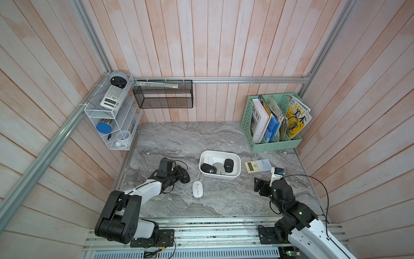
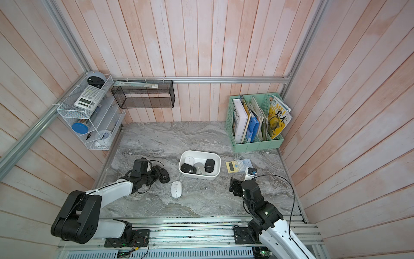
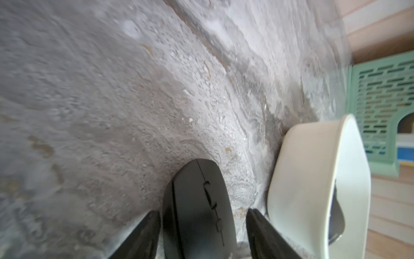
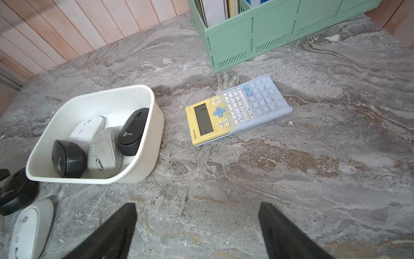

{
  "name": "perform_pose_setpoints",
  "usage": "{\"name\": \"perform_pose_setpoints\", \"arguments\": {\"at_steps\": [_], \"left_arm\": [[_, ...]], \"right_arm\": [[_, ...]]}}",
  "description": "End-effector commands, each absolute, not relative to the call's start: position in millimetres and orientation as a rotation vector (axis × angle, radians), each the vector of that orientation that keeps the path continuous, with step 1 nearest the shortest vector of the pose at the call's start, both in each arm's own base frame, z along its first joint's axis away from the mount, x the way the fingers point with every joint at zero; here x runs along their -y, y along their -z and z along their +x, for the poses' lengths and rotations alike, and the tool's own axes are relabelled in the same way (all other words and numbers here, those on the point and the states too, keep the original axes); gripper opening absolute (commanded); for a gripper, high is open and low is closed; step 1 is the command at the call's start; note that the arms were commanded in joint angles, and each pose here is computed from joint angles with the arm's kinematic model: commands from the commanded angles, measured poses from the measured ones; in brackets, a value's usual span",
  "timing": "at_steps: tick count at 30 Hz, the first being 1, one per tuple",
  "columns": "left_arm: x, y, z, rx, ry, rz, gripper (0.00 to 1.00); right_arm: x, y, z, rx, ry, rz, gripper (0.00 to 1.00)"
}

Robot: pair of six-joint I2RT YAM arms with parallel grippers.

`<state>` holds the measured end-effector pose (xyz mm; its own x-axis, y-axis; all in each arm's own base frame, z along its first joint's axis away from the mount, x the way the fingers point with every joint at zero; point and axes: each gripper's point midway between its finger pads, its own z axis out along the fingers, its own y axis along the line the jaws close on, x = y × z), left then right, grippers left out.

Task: Take out the mouse from the storage box
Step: Place the mouse at the center of the board, then pick up the mouse from the storage box.

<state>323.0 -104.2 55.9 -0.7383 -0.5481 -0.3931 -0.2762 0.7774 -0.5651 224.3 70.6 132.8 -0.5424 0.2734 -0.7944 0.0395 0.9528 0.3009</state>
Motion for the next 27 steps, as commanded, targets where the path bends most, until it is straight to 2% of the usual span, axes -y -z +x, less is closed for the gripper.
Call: {"name": "perform_pose_setpoints", "arguments": {"at_steps": [1,5,11,17,22,27], "left_arm": [[72,-67,311,-2.397,0.436,-0.634,0.75],[48,-90,292,-2.359,0.284,-0.608,0.85],[32,-120,272,-2.243,0.224,-0.513,0.91],[35,-137,262,-2.140,0.302,-0.460,0.93],[31,-144,253,-2.106,0.303,-0.471,0.95],[30,-149,250,-2.083,0.312,-0.474,0.98]], "right_arm": [[-66,-132,227,-2.143,-0.260,0.230,0.94],[-86,-133,238,-2.211,-0.299,0.172,0.95],[-136,-149,273,-2.307,-0.372,-0.006,0.94],[-197,-160,303,-2.328,-0.399,-0.167,0.94],[-265,-144,316,-2.392,-0.395,-0.380,0.94],[-306,-121,322,-2.483,-0.410,-0.566,0.92]]}}
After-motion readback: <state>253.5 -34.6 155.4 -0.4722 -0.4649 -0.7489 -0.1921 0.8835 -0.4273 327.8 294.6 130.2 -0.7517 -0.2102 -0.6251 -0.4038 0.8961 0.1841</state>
